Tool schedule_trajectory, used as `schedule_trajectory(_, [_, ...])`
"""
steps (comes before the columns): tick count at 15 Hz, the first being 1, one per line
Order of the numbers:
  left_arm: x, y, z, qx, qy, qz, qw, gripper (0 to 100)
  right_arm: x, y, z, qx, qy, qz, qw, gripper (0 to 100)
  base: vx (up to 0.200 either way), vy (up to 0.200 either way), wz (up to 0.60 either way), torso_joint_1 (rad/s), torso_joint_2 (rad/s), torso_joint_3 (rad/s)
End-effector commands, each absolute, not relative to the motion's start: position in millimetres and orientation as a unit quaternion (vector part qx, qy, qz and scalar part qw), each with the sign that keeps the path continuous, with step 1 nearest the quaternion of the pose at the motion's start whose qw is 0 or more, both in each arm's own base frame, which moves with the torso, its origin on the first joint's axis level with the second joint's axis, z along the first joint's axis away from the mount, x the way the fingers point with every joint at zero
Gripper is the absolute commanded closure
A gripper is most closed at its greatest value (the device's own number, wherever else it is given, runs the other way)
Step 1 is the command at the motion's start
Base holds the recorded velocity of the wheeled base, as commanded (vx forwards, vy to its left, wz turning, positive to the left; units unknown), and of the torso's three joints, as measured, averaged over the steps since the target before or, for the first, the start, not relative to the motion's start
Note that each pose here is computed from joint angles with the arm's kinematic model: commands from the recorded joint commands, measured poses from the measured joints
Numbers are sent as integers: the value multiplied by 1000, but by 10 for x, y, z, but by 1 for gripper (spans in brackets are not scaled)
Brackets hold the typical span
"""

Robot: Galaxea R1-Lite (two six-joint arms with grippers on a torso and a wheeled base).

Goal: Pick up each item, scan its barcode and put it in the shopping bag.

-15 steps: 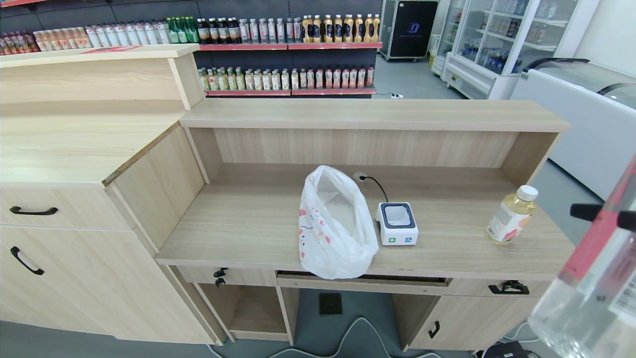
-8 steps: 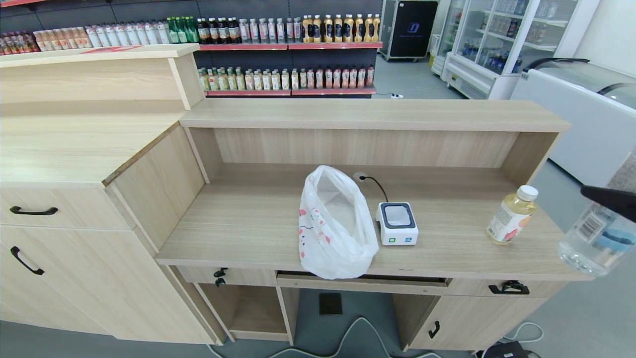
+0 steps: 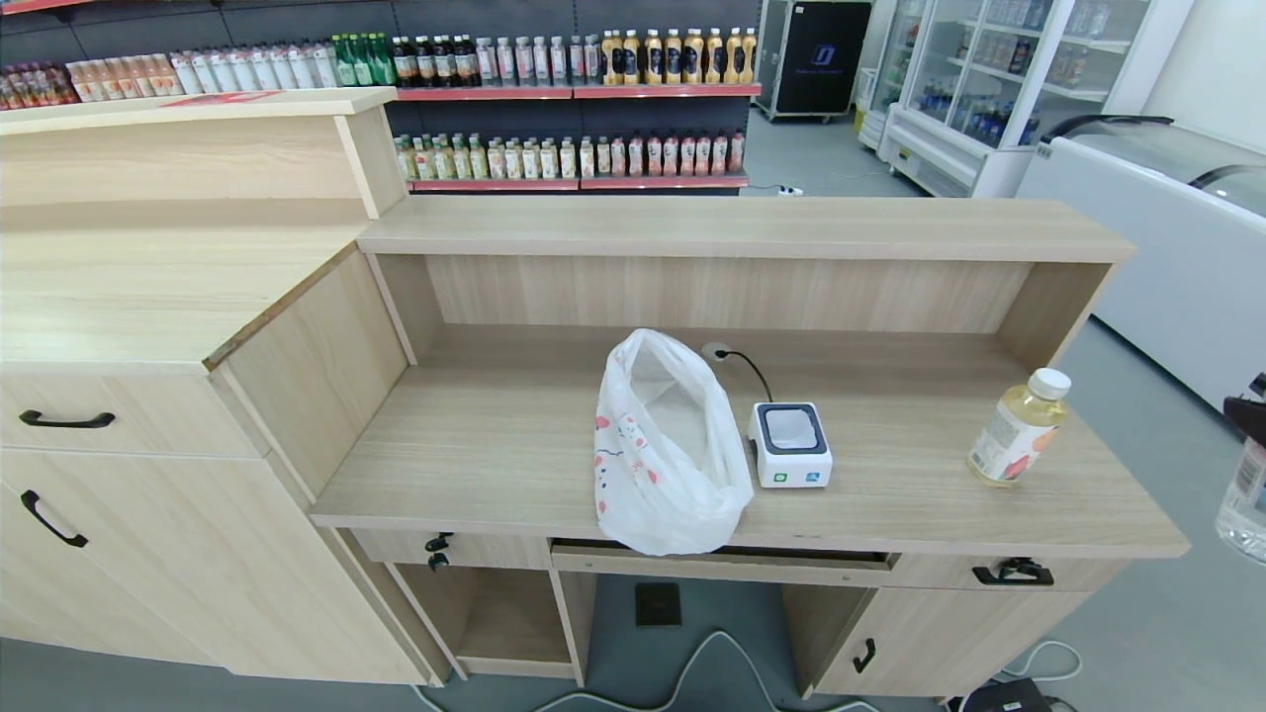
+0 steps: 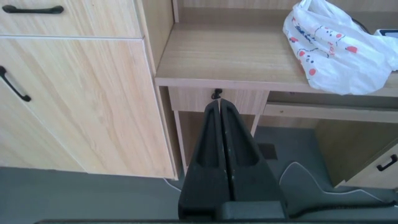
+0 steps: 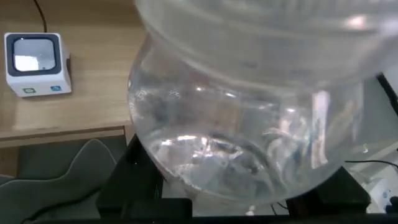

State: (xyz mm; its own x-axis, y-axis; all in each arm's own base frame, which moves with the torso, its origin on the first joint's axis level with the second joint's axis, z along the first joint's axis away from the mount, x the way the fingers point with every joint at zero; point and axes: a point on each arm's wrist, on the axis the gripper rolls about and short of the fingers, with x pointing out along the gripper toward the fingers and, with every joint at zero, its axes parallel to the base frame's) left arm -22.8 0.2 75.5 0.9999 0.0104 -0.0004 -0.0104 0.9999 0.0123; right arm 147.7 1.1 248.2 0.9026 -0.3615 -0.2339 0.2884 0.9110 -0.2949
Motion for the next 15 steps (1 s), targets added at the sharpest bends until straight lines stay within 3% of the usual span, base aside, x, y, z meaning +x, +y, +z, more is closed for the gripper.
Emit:
schedule_trajectory(1, [-228,2,755,7,0,5,1000,100,1576,22,2498,-131,148,-167,966,100,0,0,600,7,-2,2])
schedule_trajectory(6, [-228,2,755,7,0,5,1000,100,2061,-22,2577,-153,117,-183,964,100,0,0,600,1,2,1])
schedule_trajectory(8, [-228,2,755,7,0,5,1000,100,2374,-99,2521,-173,80,-151,970,100,0,0,600,5,0,2])
schedule_trajectory(15, [-228,2,755,7,0,5,1000,100,2829,-718,2126,-317,64,-13,946,100,0,0,0,0,0,0])
